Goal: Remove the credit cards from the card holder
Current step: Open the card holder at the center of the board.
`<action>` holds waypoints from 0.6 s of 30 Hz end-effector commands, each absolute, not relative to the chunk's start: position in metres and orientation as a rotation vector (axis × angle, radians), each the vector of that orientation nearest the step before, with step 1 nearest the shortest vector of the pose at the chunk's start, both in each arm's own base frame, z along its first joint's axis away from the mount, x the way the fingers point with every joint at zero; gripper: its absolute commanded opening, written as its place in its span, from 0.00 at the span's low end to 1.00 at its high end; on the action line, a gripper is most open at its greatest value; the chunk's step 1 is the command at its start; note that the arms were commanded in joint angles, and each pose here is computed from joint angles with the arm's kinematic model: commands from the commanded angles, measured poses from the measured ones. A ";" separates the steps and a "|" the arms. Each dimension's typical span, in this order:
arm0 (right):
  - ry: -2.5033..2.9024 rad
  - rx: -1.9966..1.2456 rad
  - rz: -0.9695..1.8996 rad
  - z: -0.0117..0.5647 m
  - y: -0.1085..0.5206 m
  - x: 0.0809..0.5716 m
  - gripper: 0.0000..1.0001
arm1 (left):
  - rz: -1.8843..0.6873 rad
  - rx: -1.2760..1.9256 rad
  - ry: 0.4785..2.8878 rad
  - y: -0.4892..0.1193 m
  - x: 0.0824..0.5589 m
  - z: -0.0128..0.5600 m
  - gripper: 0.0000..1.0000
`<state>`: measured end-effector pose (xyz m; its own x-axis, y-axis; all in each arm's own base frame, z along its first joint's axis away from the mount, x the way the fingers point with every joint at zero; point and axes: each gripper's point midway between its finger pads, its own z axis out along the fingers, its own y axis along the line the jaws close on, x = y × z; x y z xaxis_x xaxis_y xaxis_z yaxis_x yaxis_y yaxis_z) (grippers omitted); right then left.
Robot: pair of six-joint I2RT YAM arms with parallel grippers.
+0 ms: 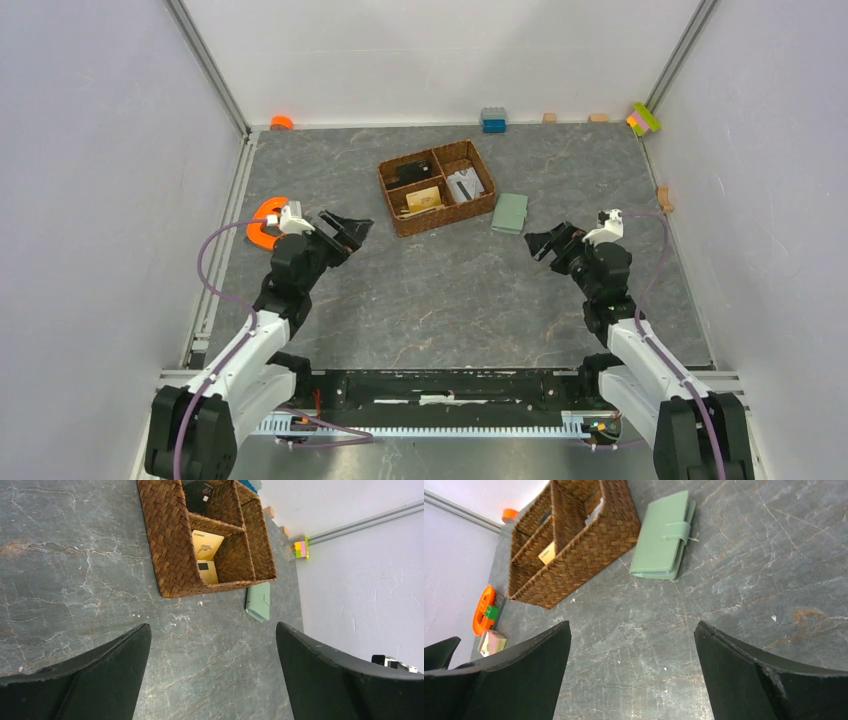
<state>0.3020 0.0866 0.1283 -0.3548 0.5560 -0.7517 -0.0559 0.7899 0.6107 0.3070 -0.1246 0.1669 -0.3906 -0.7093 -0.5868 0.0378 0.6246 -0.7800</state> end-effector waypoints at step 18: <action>2.032 0.288 0.738 0.083 0.115 0.352 0.95 | -1.025 -0.456 1.928 -0.159 0.326 0.154 1.00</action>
<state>0.3165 0.1074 0.0558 -0.5948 0.4809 -0.6441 -0.0070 0.7982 0.6024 0.3167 -0.1504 0.1294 -0.5607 -0.6499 -0.5130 0.0043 0.6173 -0.7867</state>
